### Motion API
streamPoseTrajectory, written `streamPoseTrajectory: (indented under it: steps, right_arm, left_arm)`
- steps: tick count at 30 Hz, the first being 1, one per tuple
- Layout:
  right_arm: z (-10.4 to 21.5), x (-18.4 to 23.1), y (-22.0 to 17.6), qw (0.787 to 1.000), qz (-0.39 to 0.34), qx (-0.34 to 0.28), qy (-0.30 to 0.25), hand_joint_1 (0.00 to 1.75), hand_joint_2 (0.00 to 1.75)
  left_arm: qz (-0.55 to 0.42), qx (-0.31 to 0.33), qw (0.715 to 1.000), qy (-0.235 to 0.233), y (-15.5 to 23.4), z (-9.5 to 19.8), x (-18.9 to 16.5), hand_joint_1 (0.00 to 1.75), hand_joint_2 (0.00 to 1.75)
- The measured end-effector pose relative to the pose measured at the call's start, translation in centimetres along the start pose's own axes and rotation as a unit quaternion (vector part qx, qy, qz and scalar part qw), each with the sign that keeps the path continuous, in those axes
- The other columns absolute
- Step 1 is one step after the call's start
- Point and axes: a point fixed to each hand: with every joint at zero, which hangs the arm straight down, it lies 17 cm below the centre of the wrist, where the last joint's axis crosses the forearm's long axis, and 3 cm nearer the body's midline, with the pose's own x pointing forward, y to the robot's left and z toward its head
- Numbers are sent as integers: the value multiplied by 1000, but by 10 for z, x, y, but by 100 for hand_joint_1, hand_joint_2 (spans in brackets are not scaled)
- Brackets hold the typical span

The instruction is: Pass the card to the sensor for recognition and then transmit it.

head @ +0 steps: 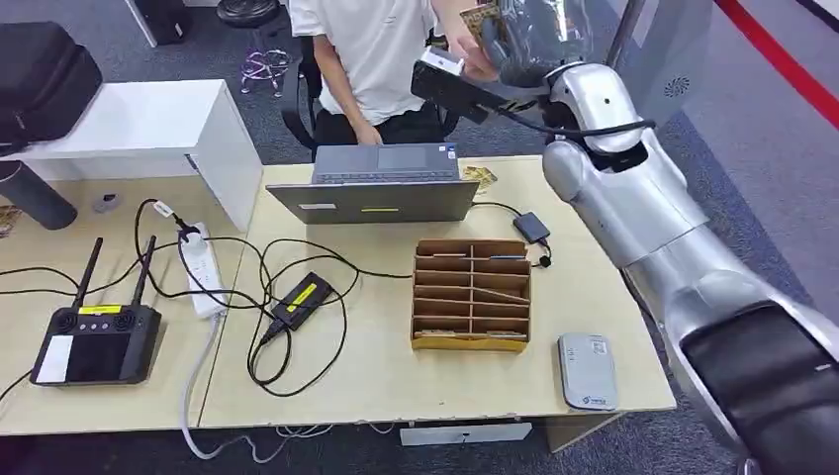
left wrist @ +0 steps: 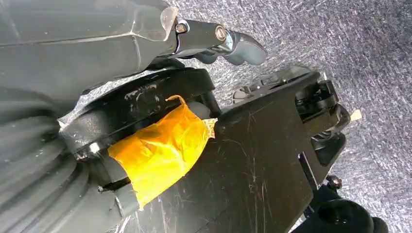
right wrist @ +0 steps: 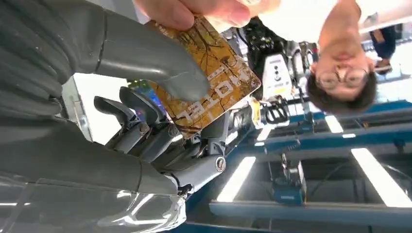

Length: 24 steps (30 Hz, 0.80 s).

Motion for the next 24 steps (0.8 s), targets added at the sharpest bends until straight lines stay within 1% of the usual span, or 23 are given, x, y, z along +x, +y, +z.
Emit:
streamPoseTrajectory:
  steps: [1, 7, 17, 24]
  right_arm:
    - [2, -3, 7, 1000, 4, 6, 3, 0, 175]
    - [17, -14, 43, 999, 7, 36, 10, 0, 175]
    - [32, -26, 69, 998, 18, 58, 12, 0, 175]
    - [54, -69, 82, 997, 27, 63, 25, 0, 175]
  left_arm:
    - [0, 0, 1000, 0, 0, 0, 0, 0, 175]
    - [6, -6, 1000, -4, -2, 0, 2, 0, 175]
    - [11, -7, 1000, -5, -2, 1, 2, 0, 175]
    - [19, -4, 1000, -1, 0, 1, -2, 0, 175]
